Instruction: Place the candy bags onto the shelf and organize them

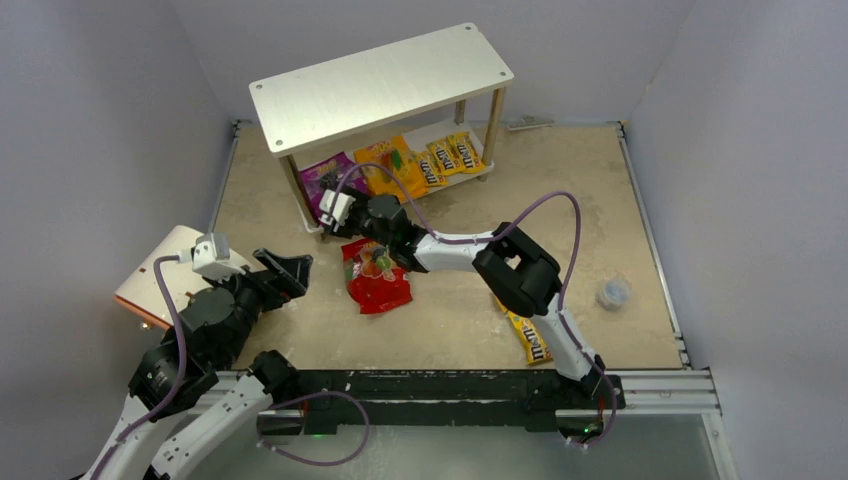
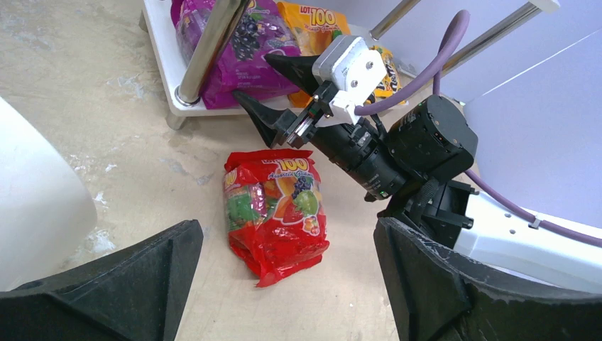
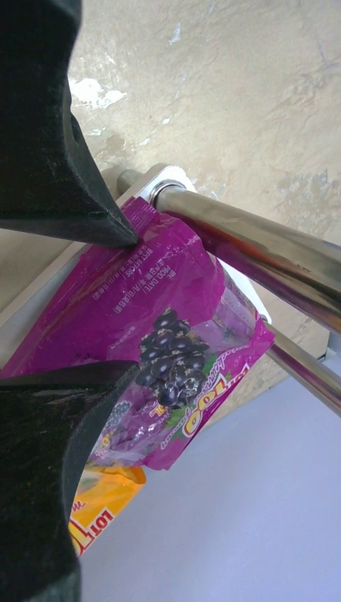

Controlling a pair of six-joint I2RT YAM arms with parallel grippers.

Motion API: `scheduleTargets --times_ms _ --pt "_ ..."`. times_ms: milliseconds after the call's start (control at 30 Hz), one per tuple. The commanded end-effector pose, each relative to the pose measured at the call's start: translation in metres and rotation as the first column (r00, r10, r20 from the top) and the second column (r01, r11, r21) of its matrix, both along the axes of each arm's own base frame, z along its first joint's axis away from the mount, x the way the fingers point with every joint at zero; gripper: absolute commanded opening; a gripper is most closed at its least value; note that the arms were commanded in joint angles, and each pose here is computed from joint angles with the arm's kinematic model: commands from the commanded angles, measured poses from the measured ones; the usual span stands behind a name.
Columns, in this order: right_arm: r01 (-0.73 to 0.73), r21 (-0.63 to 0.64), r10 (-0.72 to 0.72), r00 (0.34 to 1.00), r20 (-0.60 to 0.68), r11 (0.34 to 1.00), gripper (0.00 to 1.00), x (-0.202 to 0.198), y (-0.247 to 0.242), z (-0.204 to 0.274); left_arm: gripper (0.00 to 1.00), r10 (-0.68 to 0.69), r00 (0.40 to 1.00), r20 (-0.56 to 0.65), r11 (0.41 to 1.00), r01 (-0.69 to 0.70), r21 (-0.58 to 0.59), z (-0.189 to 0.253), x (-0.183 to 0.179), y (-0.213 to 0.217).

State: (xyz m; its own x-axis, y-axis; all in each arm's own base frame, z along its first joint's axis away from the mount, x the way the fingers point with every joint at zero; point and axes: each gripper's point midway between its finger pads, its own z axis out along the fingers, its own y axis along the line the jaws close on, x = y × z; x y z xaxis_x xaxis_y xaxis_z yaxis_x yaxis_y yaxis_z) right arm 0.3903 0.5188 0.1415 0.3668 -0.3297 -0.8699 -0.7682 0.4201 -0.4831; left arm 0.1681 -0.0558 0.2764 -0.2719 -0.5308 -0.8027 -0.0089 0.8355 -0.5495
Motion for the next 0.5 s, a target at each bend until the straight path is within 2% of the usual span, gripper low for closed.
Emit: scheduleTargets --times_ms 0,100,300,467 --pt "-0.014 0.131 0.01 1.0 0.029 0.991 0.61 0.005 0.013 0.039 0.98 0.016 1.0 0.018 1.0 -0.016 -0.019 0.006 -0.002 0.004" --pt "-0.011 0.15 0.01 1.0 0.004 0.989 0.6 0.007 0.019 0.038 0.97 0.018 1.0 0.015 1.0 -0.018 -0.023 0.006 -0.003 0.005" --pt "0.022 0.202 -0.002 0.995 -0.1 0.979 0.52 0.009 0.023 0.024 0.98 0.024 1.0 0.017 0.999 -0.023 -0.032 0.007 -0.005 0.008" --pt "0.029 0.247 0.016 0.984 -0.18 0.969 0.51 -0.003 0.023 0.016 0.98 0.025 1.0 0.018 0.999 -0.024 -0.033 0.007 -0.005 0.008"
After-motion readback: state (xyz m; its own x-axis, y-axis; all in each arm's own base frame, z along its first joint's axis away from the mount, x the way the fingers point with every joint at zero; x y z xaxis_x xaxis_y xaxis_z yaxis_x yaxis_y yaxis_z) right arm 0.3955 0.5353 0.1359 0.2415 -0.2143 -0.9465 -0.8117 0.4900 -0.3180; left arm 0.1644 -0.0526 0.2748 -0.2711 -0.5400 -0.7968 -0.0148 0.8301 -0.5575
